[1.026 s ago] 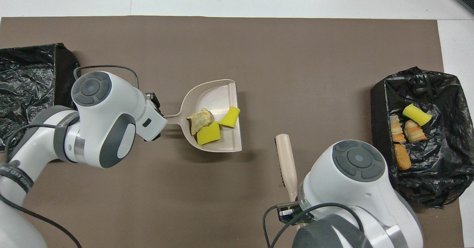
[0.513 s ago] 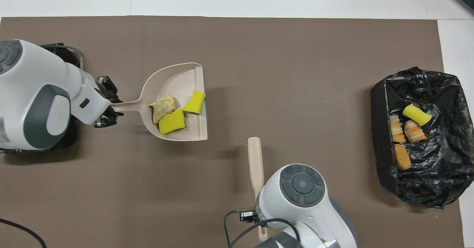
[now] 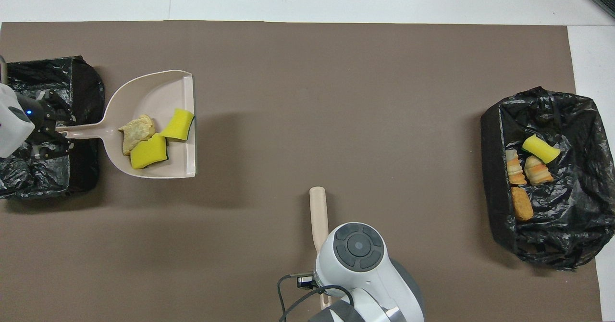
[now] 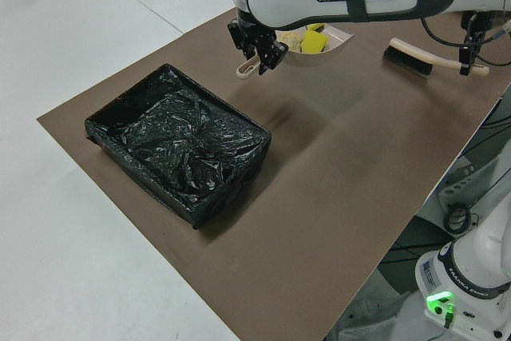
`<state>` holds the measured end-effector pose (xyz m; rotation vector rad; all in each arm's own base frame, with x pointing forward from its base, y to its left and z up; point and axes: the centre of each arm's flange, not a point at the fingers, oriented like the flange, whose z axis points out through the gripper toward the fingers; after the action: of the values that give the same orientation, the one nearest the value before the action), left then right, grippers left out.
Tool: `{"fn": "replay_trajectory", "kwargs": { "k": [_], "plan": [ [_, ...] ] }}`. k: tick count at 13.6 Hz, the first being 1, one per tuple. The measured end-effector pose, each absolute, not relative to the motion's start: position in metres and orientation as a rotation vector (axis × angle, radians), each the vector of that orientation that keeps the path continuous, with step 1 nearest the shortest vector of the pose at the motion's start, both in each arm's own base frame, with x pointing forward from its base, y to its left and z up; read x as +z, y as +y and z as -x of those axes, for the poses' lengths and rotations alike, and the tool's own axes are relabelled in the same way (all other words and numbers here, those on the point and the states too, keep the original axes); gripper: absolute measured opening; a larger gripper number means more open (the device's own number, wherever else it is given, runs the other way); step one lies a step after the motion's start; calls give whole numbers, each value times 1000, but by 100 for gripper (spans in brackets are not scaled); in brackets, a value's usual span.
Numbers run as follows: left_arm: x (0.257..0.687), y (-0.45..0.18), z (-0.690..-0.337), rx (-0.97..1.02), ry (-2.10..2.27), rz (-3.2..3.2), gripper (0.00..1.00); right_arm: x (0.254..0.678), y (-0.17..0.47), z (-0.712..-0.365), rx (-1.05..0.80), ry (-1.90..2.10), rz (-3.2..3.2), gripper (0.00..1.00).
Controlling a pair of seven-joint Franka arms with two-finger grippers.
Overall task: Sweep and dump trash in bin
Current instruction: 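Carry the dustpan to the bin while the right gripper lowers the brush, then tip the dustpan into the bin with the left gripper while the right gripper withdraws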
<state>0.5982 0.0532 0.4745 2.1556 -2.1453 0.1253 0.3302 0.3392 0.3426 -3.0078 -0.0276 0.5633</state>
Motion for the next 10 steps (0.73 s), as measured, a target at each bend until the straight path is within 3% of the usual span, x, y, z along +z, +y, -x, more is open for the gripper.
{"fn": "replay_trajectory", "kwargs": {
  "k": [6,7,10],
  "plan": [
    [501,131,-591,148,-2172,-2161,32,339,340,-331,545,-25,3006,26],
    [506,146,-590,155,-2201,-2145,32,337,340,-331,551,-21,3006,33],
    [514,181,-591,91,-2278,-2109,32,336,339,-336,547,-13,3001,65]
  ]
}}
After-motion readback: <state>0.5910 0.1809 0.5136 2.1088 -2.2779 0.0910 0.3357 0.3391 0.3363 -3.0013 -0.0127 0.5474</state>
